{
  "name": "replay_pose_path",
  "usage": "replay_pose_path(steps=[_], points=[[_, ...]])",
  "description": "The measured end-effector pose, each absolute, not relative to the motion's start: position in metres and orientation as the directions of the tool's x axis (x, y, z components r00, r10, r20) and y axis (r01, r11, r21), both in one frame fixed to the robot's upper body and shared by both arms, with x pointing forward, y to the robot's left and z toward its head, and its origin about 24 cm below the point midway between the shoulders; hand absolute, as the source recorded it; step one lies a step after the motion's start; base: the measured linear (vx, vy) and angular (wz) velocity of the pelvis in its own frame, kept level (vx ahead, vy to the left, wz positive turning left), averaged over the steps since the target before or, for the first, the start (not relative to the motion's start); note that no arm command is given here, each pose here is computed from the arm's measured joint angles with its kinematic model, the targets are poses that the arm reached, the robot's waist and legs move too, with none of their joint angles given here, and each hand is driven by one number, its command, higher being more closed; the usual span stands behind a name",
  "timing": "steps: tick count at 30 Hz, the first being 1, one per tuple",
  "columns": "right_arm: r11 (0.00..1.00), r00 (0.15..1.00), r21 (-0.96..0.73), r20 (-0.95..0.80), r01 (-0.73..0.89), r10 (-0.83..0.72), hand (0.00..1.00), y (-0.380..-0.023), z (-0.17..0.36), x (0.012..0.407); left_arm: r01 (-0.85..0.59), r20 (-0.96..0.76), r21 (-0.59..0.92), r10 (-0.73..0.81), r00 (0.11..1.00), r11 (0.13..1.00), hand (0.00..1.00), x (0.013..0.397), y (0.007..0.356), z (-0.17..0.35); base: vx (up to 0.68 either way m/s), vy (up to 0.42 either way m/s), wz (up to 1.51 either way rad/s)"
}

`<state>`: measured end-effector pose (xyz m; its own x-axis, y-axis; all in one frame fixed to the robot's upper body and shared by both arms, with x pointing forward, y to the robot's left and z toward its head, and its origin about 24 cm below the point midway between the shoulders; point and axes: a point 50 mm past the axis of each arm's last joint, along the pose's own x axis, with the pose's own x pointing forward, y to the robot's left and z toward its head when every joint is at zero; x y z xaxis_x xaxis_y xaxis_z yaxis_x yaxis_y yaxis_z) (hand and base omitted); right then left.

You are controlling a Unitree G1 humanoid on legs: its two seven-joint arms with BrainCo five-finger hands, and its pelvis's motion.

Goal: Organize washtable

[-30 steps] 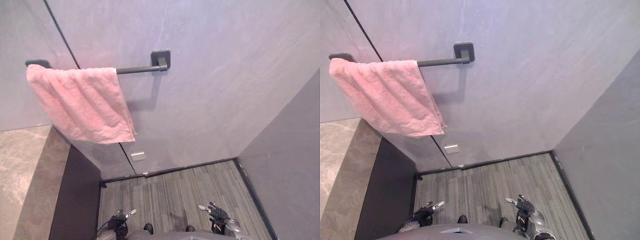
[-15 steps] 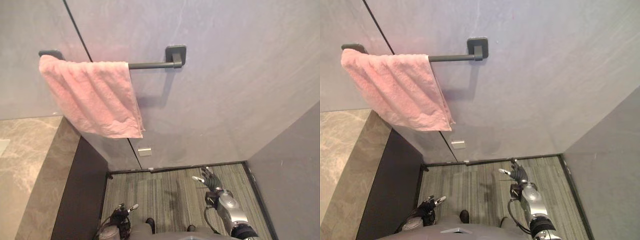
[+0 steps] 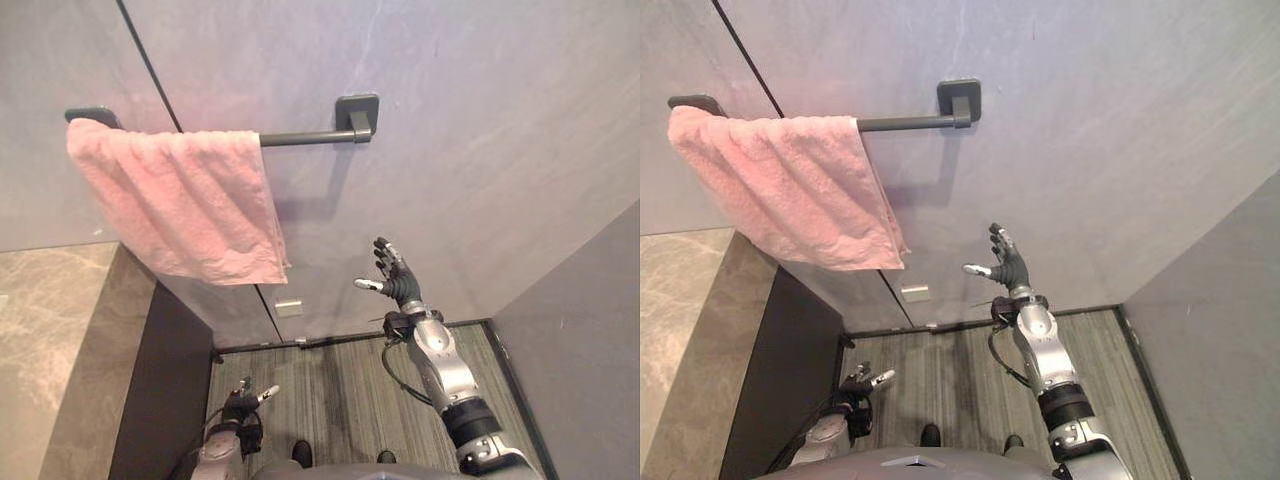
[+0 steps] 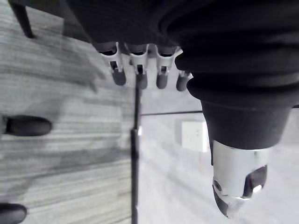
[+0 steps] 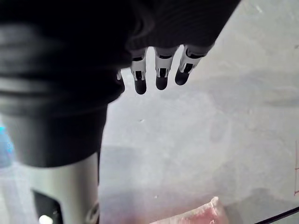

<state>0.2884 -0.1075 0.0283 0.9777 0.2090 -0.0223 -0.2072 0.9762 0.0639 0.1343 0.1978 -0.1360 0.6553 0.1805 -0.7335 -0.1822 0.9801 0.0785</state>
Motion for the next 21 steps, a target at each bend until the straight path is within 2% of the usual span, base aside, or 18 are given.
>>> replay_pose_path(steps=[6, 10, 17, 21], points=[[0.958, 0.958, 0.040, 0.051, -0.283, 0.281, 0.00, -0.094, 0.052, 0.304, -0.187, -0.786, 0.084, 0.180, 0.592, 0.979, 0.00, 0.114, 0.197, -0.146, -0.05, 0.004, 0.05], [0.945, 0.938, 0.029, 0.133, -0.327, 0.321, 0.00, -0.082, 0.080, 0.320, -0.193, -0.791, 0.085, 0.184, 0.583, 0.978, 0.00, 0.111, 0.197, -0.147, -0.05, -0.001, 0.25], [0.961, 0.921, -0.057, 0.274, -0.270, 0.275, 0.00, -0.083, 0.148, 0.364, -0.201, -0.766, 0.082, 0.190, 0.613, 0.976, 0.00, 0.122, 0.195, -0.143, -0.03, -0.013, 0.16], [0.973, 0.902, -0.056, 0.366, -0.225, 0.229, 0.00, -0.085, 0.184, 0.372, -0.240, -0.755, 0.064, 0.204, 0.623, 0.969, 0.00, 0.125, 0.195, -0.140, -0.03, -0.017, 0.09]])
